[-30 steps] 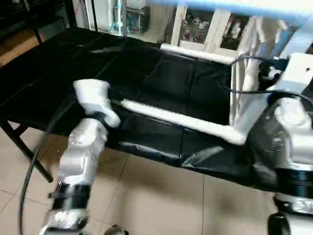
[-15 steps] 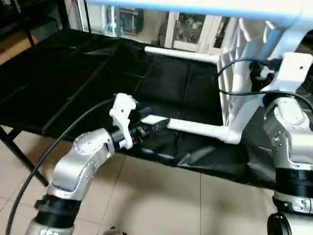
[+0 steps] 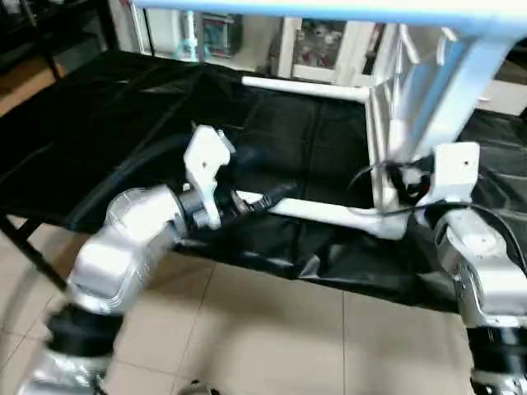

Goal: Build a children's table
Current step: Flip table

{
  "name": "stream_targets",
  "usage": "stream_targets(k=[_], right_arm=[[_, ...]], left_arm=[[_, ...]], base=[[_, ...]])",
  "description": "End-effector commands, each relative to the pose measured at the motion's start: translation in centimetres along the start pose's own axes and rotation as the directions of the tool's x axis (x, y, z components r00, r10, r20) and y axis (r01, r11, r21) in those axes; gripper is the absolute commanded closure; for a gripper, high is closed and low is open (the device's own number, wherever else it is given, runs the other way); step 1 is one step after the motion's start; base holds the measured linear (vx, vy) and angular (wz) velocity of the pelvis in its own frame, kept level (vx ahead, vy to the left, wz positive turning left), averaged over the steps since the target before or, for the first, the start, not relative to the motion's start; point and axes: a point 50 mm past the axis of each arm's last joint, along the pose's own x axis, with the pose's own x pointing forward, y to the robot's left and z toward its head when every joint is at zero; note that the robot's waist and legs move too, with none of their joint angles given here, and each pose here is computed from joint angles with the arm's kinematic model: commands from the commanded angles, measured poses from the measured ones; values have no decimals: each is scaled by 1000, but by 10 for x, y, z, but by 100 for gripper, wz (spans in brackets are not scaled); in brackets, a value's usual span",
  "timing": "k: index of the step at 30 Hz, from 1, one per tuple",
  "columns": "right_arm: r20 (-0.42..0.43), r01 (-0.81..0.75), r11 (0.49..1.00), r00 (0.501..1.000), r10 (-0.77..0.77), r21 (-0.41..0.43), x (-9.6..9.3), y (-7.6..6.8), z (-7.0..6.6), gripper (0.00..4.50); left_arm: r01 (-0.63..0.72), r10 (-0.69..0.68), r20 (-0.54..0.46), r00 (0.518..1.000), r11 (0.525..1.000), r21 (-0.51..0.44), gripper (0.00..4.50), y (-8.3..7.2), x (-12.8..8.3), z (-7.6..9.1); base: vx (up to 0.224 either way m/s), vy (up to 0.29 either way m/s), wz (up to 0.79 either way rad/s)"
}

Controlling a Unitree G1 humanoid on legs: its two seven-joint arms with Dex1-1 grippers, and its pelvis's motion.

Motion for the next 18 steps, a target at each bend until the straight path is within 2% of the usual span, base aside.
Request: stream_targets(k=[1, 3, 4, 5, 6, 10, 12, 13, 14, 17, 18], right_arm=[[2, -87, 996, 996, 87, 13, -8, 7, 5, 53], [14, -110, 994, 994, 109, 28, -11, 8, 7, 43], [57, -137, 990, 989, 135, 20, -21, 5, 17, 34], [57, -137, 990, 989, 135, 20, -21, 5, 17, 26], [71, -180, 984, 981, 179, 3, -29, 3, 22, 26], [67, -204, 979, 976, 205, -21, -34, 2, 25, 26], [-21, -423, 888, 904, 426, -179, -58, 14, 28, 26], [-24, -428, 885, 902, 431, -183, -59, 14, 28, 26], [-95, -518, 829, 855, 510, -209, -72, 17, 25, 26], [-127, -550, 810, 835, 535, -205, -82, 14, 25, 26], [-150, -578, 790, 816, 559, -203, -90, 10, 27, 26]], left_arm=[[36, -37, 5, 999, 990, 133, 0, 1, 2, 14], [34, -35, 2, 999, 985, 171, 0, 2, 2, 16], [24, -27, 11, 1000, 973, 230, 0, 5, 1, 22], [24, -27, 11, 1000, 973, 230, 0, 5, 1, 22], [8, -16, 27, 1000, 964, 264, 0, 9, 1, 27], [-3, -12, 48, 999, 957, 291, 0, 11, 2, 32], [-15, -24, 116, 993, 946, 325, 0, 18, 5, 47], [-15, -25, 117, 993, 945, 326, 0, 18, 5, 47], [-14, -32, 122, 992, 933, 360, 0, 21, 6, 51], [-25, -31, 134, 990, 918, 397, 0, 23, 7, 56], [-38, -33, 152, 988, 896, 442, 0, 26, 7, 62]], base=[[0, 0, 0], [0, 0, 0], [0, 0, 0], [0, 0, 0], [0, 0, 0], [0, 0, 0], [0, 0, 0], [0, 0, 0], [0, 0, 0], [0, 0, 0], [0, 0, 0]])
